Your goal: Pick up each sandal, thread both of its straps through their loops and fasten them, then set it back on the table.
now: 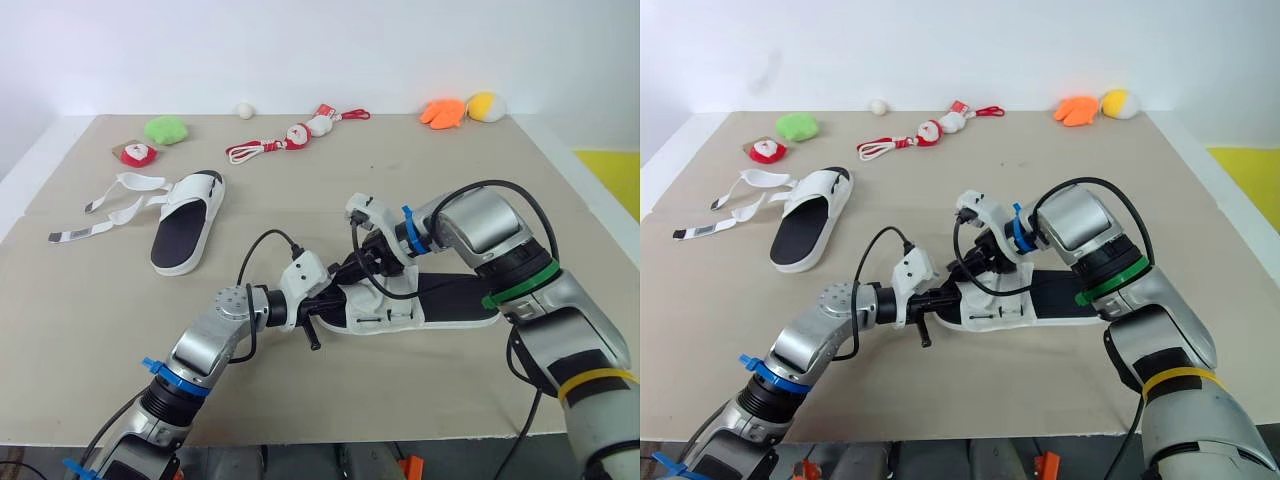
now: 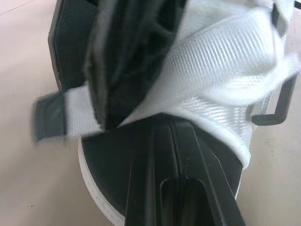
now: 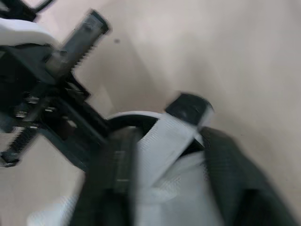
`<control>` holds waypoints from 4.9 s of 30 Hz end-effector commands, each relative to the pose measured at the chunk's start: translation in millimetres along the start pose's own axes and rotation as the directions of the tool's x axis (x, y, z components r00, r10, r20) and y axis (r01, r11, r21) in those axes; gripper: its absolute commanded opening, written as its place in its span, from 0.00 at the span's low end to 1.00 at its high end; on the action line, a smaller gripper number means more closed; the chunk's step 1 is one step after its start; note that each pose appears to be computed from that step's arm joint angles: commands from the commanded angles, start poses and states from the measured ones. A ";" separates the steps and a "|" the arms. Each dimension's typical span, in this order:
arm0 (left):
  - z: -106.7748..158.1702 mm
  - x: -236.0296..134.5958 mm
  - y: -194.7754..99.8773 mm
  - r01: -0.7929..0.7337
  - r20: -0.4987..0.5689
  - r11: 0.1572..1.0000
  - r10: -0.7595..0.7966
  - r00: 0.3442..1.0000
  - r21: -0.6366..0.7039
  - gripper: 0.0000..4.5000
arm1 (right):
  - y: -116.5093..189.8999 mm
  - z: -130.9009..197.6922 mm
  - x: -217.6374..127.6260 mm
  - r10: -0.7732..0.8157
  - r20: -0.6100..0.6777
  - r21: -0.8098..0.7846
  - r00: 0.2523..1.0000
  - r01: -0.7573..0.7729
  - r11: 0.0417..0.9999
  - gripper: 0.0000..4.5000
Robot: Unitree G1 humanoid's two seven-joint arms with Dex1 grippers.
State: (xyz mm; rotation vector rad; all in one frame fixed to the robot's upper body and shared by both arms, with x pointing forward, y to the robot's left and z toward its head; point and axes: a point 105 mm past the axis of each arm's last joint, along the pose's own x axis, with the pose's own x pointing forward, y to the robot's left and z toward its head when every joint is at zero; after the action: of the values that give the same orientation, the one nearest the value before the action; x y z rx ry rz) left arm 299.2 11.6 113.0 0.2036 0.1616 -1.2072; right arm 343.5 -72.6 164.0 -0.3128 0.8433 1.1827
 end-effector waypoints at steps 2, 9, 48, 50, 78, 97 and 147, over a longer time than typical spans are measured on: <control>-14.9 0.6 -4.0 0.002 -0.051 0.999 -0.004 0.999 -0.032 0.00 | 6.4 11.4 -3.7 0.030 0.030 -0.046 0.999 -0.028 0.999 0.01; -15.1 0.3 -4.5 0.004 -0.052 0.999 -0.005 0.999 -0.033 0.00 | 8.7 18.2 -8.7 0.052 0.080 -0.079 0.995 -0.045 0.996 0.01; -18.8 0.8 -9.1 0.034 -0.067 0.999 -0.037 0.997 -0.038 0.00 | 73.3 -88.6 -16.9 0.292 -0.082 -0.779 0.953 0.122 -0.615 0.01; -19.1 0.6 -9.8 0.036 -0.067 0.999 -0.038 0.997 -0.040 0.00 | 77.6 -100.2 -16.1 0.313 -0.099 -0.792 0.945 0.115 -0.599 0.01; -21.0 1.4 -14.6 0.062 -0.077 0.997 -0.065 0.995 -0.044 0.00 | 83.3 -82.0 -53.0 0.173 0.269 -0.053 0.948 -0.165 0.985 0.99; -22.9 1.9 -9.2 0.031 -0.089 0.999 -0.033 0.995 -0.029 0.00 | 85.6 -78.9 -8.2 0.104 0.121 0.264 0.987 -0.133 0.955 0.73; -27.6 3.6 -4.3 -0.003 -0.086 0.999 -0.001 0.996 -0.043 0.00 | 35.1 -35.0 -43.0 0.100 0.093 0.203 0.991 -0.117 0.972 0.01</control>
State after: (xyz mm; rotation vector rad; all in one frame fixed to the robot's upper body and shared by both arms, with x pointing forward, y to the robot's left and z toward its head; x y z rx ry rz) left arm 294.4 7.8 106.8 0.2061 0.1688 -1.2284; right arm 296.3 -108.0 182.0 -0.0225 0.9006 1.1869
